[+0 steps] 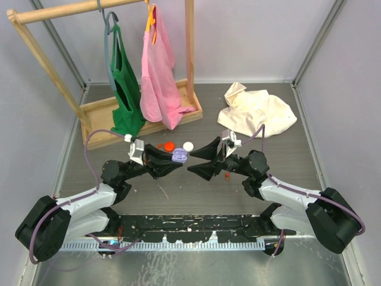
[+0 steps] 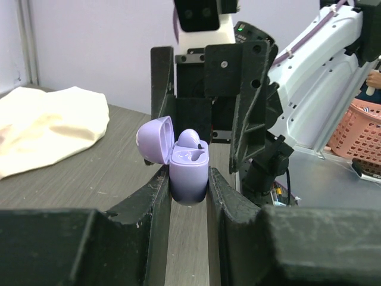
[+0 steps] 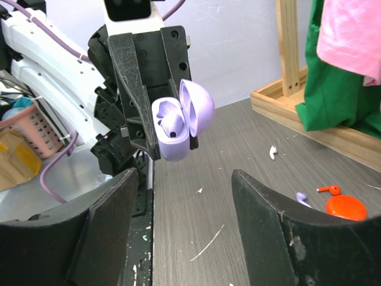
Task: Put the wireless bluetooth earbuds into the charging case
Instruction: Adjust the charging case.
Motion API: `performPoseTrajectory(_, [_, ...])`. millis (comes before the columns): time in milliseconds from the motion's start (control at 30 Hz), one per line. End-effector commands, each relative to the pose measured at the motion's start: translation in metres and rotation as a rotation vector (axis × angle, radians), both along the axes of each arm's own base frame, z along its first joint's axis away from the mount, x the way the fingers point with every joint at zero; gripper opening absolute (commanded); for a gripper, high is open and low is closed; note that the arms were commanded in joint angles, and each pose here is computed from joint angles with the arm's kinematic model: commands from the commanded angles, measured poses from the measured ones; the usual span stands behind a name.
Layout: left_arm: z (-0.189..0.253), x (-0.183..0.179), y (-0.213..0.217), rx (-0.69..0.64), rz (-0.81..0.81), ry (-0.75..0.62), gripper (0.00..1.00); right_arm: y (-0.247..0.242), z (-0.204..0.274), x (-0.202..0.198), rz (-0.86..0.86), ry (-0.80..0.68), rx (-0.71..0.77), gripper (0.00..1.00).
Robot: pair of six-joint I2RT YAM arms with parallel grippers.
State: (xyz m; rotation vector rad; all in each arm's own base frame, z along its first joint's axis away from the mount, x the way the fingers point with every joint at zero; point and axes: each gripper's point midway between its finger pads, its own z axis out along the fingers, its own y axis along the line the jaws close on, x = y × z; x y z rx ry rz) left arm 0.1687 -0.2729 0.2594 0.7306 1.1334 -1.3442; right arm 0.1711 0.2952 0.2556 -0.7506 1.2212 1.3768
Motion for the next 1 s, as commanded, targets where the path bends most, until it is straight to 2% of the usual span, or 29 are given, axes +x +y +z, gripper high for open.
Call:
performPoseTrajectory(0, [0.041, -0.014, 0.002, -0.080, -0.037, -0.149, 0.07, 0.002, 0.034, -0.012, 0.073, -0.087, 0.095, 0.68])
performPoseTrajectory(533, [0.039, -0.018, -0.008, -0.070, -0.064, -0.168, 0.07, 0.008, 0.047, -0.022, 0.100, -0.150, 0.133, 0.58])
performPoseTrajectory(767, [0.040, -0.020, -0.009, -0.074, -0.068, -0.172, 0.07, 0.010, 0.049, -0.025, 0.120, -0.160, 0.133, 0.48])
performPoseTrajectory(967, [0.039, -0.021, -0.010, -0.071, -0.073, -0.169, 0.07, 0.008, 0.053, -0.028, 0.130, -0.167, 0.149, 0.45])
